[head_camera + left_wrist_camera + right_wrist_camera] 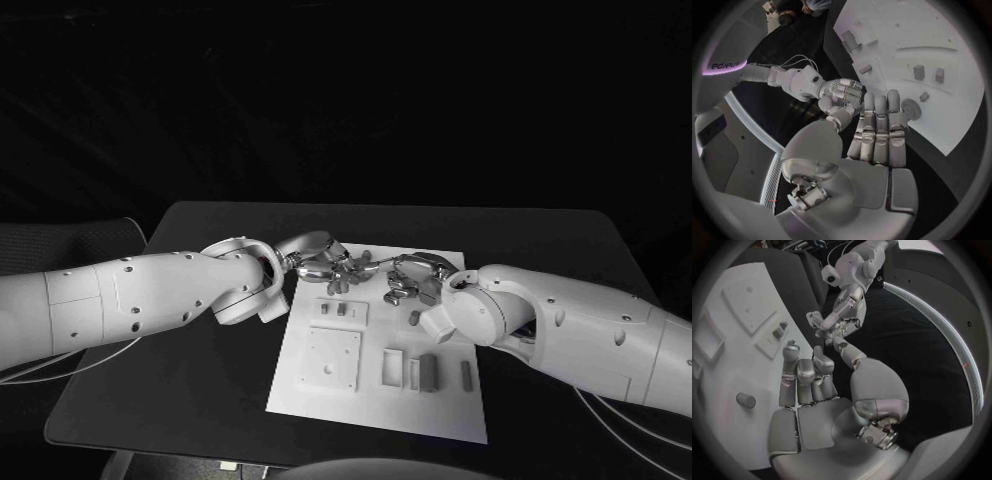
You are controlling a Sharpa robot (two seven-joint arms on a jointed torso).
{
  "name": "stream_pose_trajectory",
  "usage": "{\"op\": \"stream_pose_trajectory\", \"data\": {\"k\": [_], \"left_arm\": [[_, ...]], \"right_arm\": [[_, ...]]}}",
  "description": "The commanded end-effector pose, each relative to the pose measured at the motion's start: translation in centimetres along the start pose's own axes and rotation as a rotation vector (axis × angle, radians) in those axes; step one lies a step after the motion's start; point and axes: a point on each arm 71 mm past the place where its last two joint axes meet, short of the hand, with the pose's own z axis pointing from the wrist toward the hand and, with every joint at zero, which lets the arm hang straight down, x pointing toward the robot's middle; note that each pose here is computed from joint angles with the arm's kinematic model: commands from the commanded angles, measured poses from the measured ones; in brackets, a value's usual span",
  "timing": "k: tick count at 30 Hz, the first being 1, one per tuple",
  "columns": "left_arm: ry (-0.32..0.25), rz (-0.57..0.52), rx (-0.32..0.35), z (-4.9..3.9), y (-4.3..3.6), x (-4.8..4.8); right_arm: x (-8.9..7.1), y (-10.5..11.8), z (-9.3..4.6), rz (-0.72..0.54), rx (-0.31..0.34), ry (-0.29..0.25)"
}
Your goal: Assemble the parts on the task board
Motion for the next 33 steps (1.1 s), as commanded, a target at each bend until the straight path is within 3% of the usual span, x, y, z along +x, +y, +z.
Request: {"op": "stream_pose_trajectory", "data": {"k": [1, 33], "left_arm": [[-0.002, 0.003, 0.009, 0.1, -0.24, 0.08], [0.006, 0.001, 0.008, 0.23, -0.37, 0.25]], "right_arm": [[0.25, 0.18, 0.01, -0.027, -0.021, 0.016], [0.5, 0.46, 0.04, -0.059, -0.046, 0.018]]}}
